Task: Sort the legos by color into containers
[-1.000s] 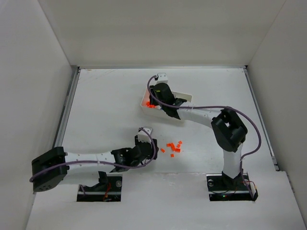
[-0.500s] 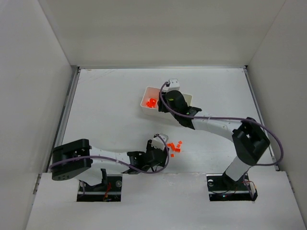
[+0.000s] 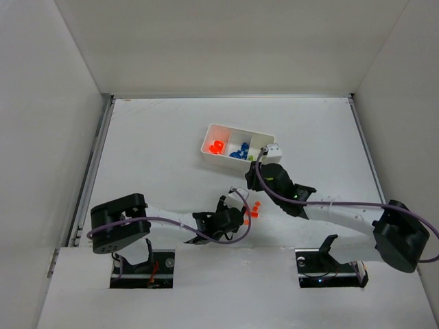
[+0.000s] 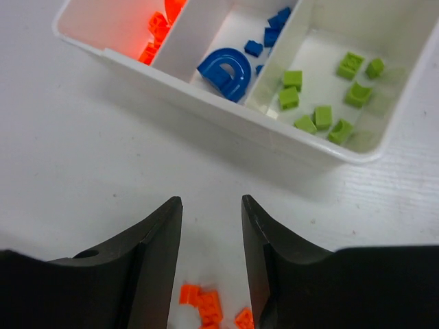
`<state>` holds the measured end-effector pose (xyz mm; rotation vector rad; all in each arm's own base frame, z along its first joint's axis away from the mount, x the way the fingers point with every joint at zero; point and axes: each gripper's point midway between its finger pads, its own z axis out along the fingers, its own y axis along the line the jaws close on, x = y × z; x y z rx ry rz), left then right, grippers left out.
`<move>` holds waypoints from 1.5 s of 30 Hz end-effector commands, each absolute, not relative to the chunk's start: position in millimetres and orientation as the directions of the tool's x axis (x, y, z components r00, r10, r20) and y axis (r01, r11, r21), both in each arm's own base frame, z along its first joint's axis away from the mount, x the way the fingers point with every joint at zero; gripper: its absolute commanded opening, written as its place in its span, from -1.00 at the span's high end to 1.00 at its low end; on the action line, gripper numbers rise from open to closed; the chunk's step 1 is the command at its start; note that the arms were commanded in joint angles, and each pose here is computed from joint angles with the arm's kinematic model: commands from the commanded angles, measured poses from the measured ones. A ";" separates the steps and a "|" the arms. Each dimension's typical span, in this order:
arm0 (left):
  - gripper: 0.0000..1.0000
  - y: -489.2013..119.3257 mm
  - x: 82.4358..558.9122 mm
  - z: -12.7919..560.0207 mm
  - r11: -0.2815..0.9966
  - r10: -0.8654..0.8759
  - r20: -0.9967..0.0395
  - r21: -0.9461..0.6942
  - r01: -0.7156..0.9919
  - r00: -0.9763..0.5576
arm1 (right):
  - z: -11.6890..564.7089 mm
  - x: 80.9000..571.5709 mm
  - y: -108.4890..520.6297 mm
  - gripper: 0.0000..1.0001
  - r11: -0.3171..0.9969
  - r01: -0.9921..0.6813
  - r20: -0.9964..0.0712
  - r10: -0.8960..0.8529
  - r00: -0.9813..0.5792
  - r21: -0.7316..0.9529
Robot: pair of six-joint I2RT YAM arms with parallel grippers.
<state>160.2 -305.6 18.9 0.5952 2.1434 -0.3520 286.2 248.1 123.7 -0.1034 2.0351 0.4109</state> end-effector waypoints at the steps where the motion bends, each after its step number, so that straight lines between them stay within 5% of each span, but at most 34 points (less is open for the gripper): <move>1: 0.18 -310.8 167.9 23.6 0.848 0.295 -0.815 -0.017 0.529 -0.499 | 132.9 278.9 235.9 0.09 0.928 -0.203 -0.870 0.195 -0.452 0.313; 9: 0.44 -302.8 162.3 24.8 0.839 0.331 -0.803 0.010 0.544 -0.495 | 100.9 236.8 213.9 0.08 0.928 -0.172 -0.814 0.188 -0.549 0.331; 17: 0.50 -300.6 193.5 75.2 0.876 0.156 -0.859 -0.107 0.470 -0.487 | 86.2 189.5 237.9 0.14 0.919 -0.281 -0.769 0.037 -0.638 0.278; 31: 0.47 -260.4 323.9 197.2 0.916 -0.264 -0.903 -0.345 0.205 -0.337 | 55.2 167.2 239.0 -0.07 0.942 -0.259 -0.692 -0.041 -0.721 0.213; 45: 0.46 -253.4 441.8 148.4 0.948 -0.267 -0.885 -0.312 0.060 -0.381 | 42.7 177.0 242.1 -0.01 0.955 -0.259 -0.695 -0.087 -0.713 0.146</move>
